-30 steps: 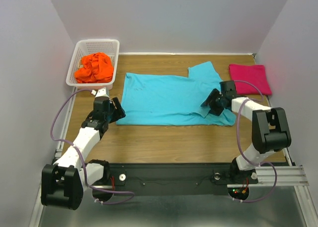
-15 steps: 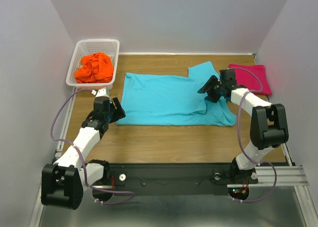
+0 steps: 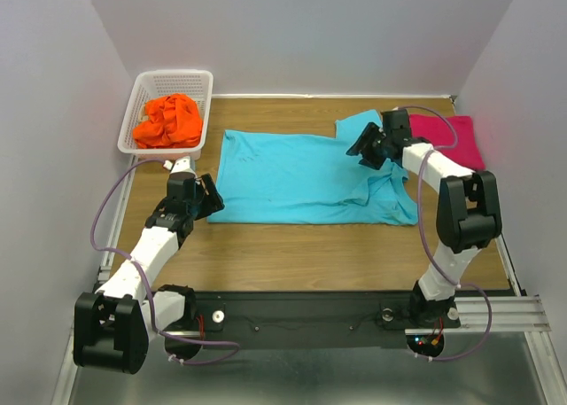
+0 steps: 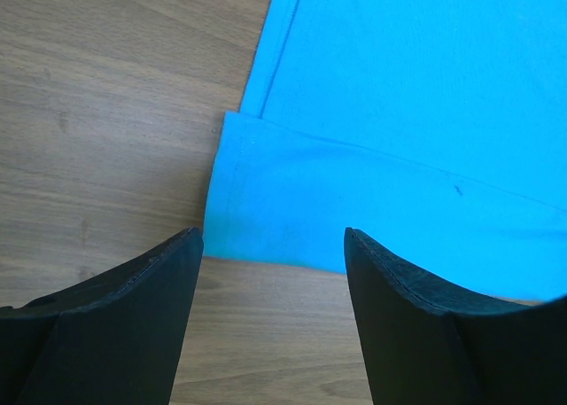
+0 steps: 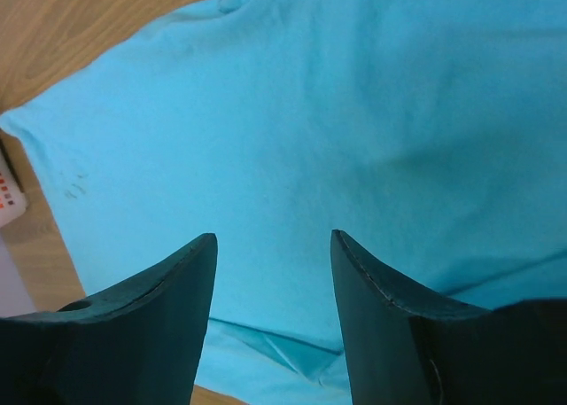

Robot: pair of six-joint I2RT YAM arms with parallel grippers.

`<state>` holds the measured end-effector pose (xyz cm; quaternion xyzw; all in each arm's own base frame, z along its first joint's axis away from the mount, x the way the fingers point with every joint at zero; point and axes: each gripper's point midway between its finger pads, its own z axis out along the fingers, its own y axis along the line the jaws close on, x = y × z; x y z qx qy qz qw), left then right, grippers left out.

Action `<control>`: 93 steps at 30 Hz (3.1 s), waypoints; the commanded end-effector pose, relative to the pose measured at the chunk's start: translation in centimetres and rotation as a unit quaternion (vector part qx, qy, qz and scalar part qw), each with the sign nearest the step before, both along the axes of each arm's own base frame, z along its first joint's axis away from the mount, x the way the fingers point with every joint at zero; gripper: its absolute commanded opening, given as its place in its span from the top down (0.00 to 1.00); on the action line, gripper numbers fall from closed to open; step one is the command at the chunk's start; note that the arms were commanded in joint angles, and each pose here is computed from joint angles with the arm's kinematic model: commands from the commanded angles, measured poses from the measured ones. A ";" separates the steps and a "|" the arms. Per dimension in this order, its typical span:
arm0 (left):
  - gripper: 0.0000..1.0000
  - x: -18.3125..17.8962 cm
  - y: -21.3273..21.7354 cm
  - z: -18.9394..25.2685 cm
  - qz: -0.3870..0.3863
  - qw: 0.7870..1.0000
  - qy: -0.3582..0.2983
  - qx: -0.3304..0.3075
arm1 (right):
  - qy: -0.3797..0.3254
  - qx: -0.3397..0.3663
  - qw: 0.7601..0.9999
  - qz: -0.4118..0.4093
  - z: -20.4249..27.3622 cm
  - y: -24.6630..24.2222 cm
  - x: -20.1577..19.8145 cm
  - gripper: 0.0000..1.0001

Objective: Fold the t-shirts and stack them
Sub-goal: Fold the tshirt

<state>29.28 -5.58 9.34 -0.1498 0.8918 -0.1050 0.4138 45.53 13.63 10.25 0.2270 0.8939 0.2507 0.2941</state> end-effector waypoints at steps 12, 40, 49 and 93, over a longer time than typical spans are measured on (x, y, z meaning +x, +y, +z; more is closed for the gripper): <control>0.23 0.9 -0.5 0.9 -0.015 1.000 -0.021 0.001 | 0.064 -0.090 0.994 -0.023 -1.8 -4.2 -11.1 0.47; 0.23 0.8 -0.4 1.2 -0.014 1.000 -0.026 0.003 | 0.071 -0.042 0.996 0.013 -3.4 -0.4 -9.6 0.88; 0.23 0.8 -0.3 1.2 -0.012 1.000 -0.026 0.005 | 0.046 -0.043 0.998 0.017 -1.8 0.4 -6.2 0.96; 0.31 2.0 -3.1 -4.2 -0.033 0.995 0.090 -0.032 | 0.085 -0.066 0.993 -0.043 -2.0 -10.4 -15.0 0.61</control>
